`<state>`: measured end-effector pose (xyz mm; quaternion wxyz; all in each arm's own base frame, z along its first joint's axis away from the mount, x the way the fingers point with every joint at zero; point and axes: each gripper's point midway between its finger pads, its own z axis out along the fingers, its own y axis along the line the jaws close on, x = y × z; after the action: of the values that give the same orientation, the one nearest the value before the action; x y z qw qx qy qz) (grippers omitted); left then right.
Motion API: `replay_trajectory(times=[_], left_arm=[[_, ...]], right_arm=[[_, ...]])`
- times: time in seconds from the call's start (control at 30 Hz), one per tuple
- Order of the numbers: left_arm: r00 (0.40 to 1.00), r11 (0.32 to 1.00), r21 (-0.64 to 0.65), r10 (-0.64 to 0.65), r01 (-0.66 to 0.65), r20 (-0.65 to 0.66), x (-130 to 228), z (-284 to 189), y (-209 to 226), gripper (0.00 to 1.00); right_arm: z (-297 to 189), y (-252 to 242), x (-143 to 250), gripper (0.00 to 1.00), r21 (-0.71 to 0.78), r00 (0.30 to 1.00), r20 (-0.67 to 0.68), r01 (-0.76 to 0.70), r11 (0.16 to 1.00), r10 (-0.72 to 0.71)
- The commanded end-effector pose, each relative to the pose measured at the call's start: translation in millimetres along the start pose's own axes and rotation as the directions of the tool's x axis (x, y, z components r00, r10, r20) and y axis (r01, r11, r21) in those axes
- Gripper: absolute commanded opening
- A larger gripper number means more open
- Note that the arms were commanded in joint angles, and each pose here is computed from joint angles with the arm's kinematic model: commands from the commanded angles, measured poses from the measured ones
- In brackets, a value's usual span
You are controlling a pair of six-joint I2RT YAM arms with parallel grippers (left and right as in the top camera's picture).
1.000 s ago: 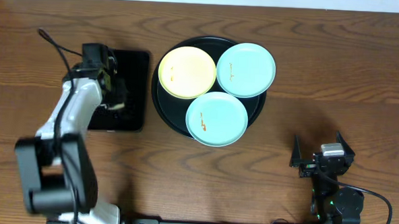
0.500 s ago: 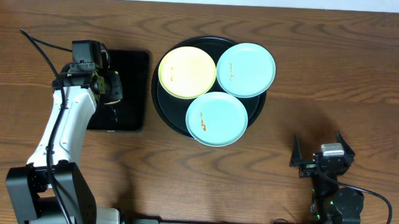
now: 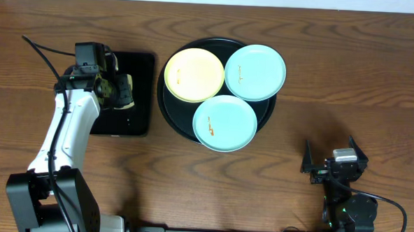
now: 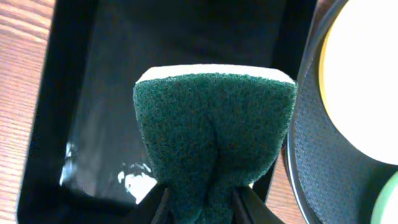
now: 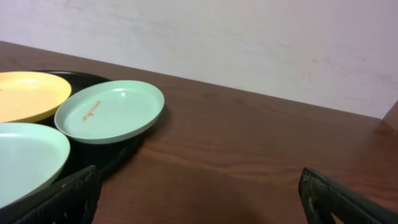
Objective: Clean dirty plates on tray and stack at the side
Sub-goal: 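Lift the sponge with the left gripper above the black tray, then raise the right arm and move it toward the mint-green plates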
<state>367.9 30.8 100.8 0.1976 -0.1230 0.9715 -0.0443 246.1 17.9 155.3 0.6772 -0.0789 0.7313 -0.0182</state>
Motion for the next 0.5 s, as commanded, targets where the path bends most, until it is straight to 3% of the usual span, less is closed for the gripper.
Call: replay_trajectory(times=[0.0,0.27,0.47], left_arm=[[1.0,0.997,0.079,-0.012,0.014,-0.025,5,2,-13,0.08],[0.999,0.993,0.115,-0.012,0.017,-0.04,8,1,-19,0.08],[0.999,0.993,0.116,-0.012,0.016,-0.037,7,1,-19,0.08]], right_arm=[[0,-1,0,0.99,-0.002,1.0,0.003,0.005,1.0,-0.005],[-4,15,-23,0.99,-0.106,0.997,0.072,-0.031,0.994,0.038],[-24,6,-94,0.99,-0.11,0.985,0.13,-0.102,0.989,0.116]])
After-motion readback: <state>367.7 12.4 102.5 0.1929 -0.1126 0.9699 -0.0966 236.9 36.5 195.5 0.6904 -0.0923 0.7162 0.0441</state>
